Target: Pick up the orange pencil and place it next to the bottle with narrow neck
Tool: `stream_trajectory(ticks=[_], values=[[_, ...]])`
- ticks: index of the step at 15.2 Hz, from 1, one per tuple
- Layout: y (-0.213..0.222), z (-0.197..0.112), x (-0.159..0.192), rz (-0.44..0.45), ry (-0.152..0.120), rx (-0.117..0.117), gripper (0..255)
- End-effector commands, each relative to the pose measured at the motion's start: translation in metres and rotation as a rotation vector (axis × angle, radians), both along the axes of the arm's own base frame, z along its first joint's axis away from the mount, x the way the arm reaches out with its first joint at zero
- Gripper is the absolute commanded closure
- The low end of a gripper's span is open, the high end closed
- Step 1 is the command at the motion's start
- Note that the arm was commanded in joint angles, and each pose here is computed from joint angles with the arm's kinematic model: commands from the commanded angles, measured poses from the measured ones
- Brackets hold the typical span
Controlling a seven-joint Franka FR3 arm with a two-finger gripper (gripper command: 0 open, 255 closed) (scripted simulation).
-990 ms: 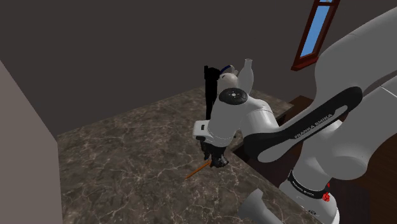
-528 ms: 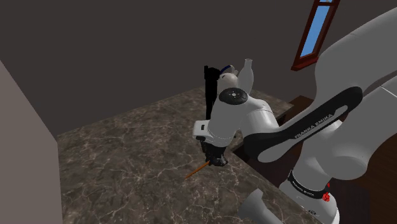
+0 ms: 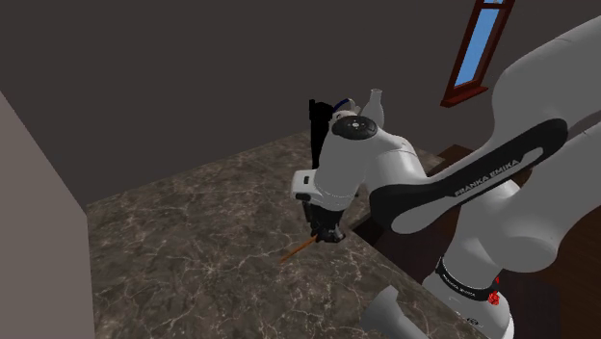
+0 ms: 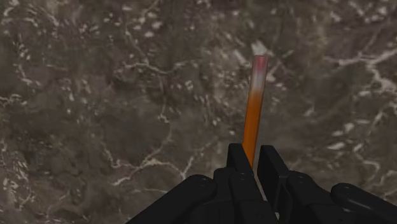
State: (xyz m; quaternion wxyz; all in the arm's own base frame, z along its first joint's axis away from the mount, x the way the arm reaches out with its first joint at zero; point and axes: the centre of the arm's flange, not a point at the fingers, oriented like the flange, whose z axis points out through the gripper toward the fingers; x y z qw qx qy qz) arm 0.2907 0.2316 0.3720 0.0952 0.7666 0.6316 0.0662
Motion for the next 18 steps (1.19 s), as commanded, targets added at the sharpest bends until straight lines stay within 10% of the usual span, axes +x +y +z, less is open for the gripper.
stream_trajectory(ticks=[1, 18], values=[[-0.001, 0.009, -0.001, 0.0, 0.001, 0.0, 255], [-0.001, 0.099, -0.001, 0.0, 0.001, 0.0, 255]])
